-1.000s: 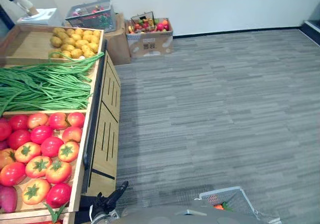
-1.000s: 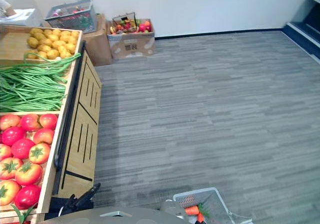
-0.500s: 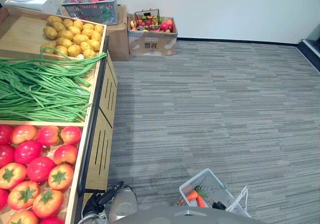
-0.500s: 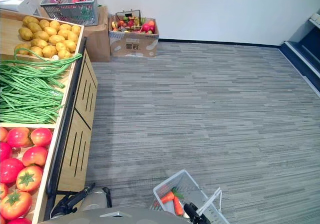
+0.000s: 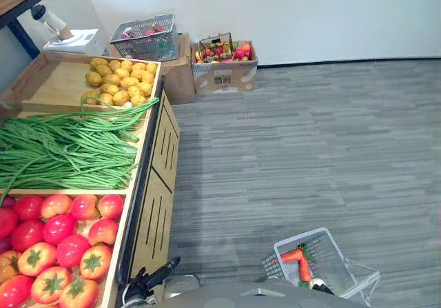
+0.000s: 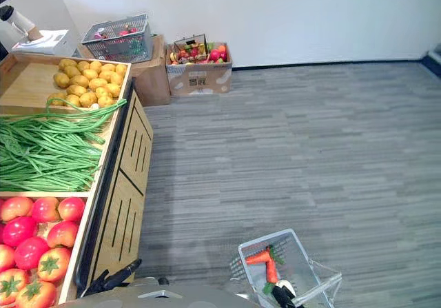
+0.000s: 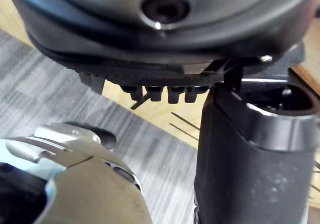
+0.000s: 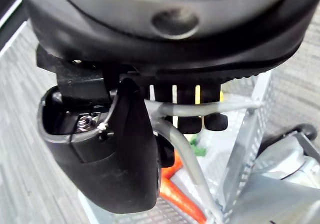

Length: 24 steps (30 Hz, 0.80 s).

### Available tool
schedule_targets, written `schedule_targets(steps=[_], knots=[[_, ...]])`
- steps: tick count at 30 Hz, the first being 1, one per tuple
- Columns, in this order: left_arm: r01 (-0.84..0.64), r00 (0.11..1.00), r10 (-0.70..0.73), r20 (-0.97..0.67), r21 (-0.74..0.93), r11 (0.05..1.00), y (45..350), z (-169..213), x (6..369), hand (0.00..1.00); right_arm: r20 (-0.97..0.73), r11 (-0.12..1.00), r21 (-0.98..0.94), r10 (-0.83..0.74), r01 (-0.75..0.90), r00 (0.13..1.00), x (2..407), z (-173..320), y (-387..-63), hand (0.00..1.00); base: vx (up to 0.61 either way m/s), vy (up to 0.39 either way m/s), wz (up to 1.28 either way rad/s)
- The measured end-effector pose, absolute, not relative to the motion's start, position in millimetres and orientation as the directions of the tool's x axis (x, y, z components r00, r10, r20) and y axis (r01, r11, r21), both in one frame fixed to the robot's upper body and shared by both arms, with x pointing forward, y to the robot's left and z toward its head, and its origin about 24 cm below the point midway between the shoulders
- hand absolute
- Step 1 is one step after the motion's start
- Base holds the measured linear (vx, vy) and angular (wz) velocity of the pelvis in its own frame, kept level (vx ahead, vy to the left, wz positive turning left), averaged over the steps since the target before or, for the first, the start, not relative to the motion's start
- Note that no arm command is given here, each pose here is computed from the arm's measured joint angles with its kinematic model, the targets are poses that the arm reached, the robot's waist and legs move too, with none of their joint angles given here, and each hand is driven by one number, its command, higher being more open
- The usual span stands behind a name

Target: Pick vegetable in the basket

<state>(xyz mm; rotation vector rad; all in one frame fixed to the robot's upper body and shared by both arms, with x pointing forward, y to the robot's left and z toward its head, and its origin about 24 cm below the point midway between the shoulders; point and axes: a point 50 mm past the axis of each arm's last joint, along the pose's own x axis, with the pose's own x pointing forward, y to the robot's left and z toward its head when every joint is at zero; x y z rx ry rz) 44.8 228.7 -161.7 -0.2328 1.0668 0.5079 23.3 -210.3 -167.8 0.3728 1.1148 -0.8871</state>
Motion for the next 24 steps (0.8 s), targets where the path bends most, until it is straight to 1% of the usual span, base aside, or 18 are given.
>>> schedule_targets(steps=[2,4,6,8,9,10,11,13,19,24], knots=[[-0.486,0.393,0.281,-0.876,0.062,0.872,235,-160,46,1.0,-0.898,0.626,-0.142,-0.407,0.766,0.166,27,-169,-204,0.0,0.12,-0.015,0.46],[-0.483,0.391,0.303,-0.869,0.087,0.871,231,-160,52,1.0,-0.901,0.632,-0.131,-0.398,0.764,0.175,28,-169,-202,0.0,0.11,-0.038,0.62],[-0.509,0.373,0.346,-0.861,0.122,0.852,228,-161,51,1.0,-0.898,0.646,-0.13,-0.398,0.753,0.186,27,-169,-202,0.0,0.06,-0.081,0.77],[-0.55,0.37,0.377,-0.849,0.127,0.825,236,-159,51,1.0,-0.902,0.654,-0.127,-0.389,0.746,0.187,26,-169,-199,0.0,0.1,-0.134,0.72],[-0.582,0.338,0.38,-0.861,0.126,0.803,230,-162,45,1.0,-0.898,0.653,-0.129,-0.397,0.746,0.192,28,-169,-202,0.0,0.12,-0.122,0.49],[-0.6,0.331,0.381,-0.863,0.12,0.791,227,-162,43,1.0,-0.894,0.651,-0.131,-0.404,0.748,0.195,28,-168,-203,0.0,0.12,-0.089,0.08],[-0.628,0.325,0.384,-0.864,0.107,0.771,221,-163,42,1.0,-0.879,0.654,-0.123,-0.421,0.747,0.224,36,-165,-208,0.0,0.1,-0.067,-0.14],[-0.634,0.32,0.384,-0.866,0.106,0.766,218,-164,39,1.0,-0.871,0.672,-0.11,-0.42,0.732,0.254,42,-164,-208,0.0,0.12,-0.063,-0.03],[-0.629,0.33,0.394,-0.858,0.111,0.769,223,-162,40,1.0,-0.882,0.677,-0.113,-0.405,0.727,0.24,40,-166,-203,0.0,0.13,0.008,0.01],[-0.621,0.334,0.395,-0.856,0.116,0.776,230,-161,40,1.0,-0.903,0.687,-0.117,-0.374,0.717,0.21,33,-170,-196,0.0,0.04,0.037,0.0]])
